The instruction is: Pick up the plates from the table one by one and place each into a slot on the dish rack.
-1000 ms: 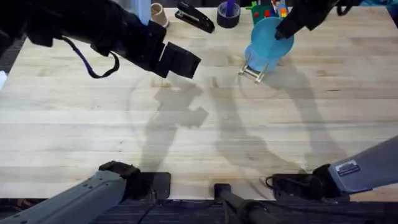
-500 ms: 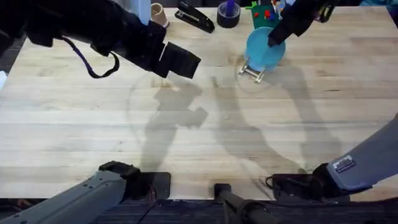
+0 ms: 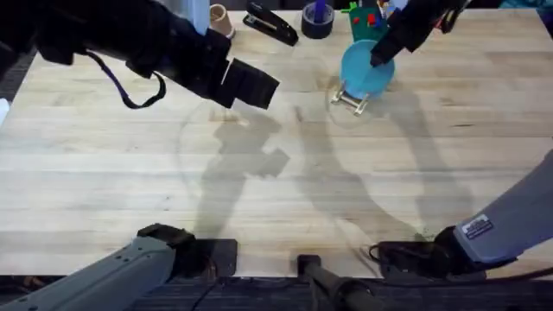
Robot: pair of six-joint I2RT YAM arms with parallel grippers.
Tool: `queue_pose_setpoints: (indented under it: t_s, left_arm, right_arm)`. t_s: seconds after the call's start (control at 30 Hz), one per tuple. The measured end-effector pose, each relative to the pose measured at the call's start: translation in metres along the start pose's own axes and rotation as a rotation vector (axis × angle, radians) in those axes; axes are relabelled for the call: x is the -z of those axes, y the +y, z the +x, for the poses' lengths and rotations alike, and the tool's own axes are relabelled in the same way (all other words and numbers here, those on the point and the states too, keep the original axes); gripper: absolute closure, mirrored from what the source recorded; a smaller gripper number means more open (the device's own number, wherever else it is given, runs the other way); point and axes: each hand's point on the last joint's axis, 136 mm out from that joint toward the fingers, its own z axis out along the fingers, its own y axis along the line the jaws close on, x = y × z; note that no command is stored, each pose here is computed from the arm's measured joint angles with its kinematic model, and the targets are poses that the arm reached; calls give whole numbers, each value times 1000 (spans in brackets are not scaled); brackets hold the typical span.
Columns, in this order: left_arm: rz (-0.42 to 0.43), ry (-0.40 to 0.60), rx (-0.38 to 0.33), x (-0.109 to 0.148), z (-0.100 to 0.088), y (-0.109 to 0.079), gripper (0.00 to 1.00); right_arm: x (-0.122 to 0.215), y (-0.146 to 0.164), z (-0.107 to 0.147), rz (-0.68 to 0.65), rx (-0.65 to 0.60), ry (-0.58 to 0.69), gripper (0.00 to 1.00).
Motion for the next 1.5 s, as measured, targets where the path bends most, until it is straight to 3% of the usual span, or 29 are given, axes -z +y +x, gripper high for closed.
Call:
queue_pose_setpoints:
  t_s: [1.27,1.5]
  left_arm:
    - [0,0,0,0,0,0,8]
    - [0,0,0,0,0,0,7]
  right_arm:
    - [-18,-1,4,-35,-10,39,972]
    - [-18,0,3,-39,-11,36,772]
